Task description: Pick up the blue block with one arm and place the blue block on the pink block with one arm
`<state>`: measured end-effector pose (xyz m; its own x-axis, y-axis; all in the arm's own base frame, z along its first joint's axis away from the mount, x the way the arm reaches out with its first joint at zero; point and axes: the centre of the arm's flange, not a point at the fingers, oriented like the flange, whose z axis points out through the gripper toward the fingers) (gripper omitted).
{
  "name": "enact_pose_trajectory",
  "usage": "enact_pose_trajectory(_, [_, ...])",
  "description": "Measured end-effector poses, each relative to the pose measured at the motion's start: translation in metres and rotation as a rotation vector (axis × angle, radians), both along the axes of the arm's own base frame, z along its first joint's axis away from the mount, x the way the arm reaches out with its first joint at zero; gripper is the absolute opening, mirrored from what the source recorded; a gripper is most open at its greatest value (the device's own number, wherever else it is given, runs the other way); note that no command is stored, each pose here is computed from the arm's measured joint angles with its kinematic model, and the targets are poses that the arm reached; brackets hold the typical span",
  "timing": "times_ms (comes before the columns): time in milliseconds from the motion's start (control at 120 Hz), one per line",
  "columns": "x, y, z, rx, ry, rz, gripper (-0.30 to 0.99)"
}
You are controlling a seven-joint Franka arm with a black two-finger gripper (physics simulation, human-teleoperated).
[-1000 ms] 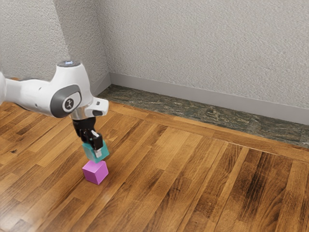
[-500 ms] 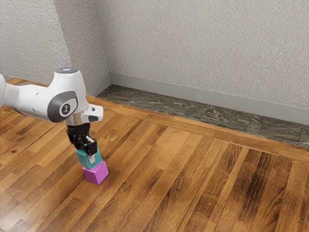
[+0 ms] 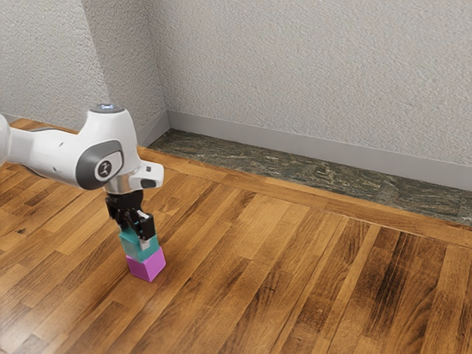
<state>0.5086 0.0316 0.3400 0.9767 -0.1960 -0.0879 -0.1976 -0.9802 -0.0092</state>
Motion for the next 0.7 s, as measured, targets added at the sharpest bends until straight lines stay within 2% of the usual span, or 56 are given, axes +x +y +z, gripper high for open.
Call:
enact_pose_trajectory(150, [-0.002,0.000,0.019,0.007,-0.021,-0.001,0.61])
enact_pose_trajectory(217, [-0.011,0.002,0.087,0.044,-0.107,0.009,0.63])
enact_pose_trajectory(275, [-0.004,-0.007,0.183,0.072,-0.222,0.001,0.65])
enact_pose_trajectory(325, [0.004,-0.015,0.240,0.067,-0.270,-0.015,0.66])
enact_pose_trajectory(392, [0.012,0.001,0.266,0.034,-0.250,0.004,0.66])
enact_pose_trajectory(517, [0.008,0.015,0.270,0.015,-0.174,0.024,0.68])
enact_pose_trajectory(600, [0.006,0.013,0.275,0.007,-0.168,0.018,0.68])
enact_pose_trajectory(700, [0.004,0.011,0.298,0.004,-0.189,0.008,0.69])
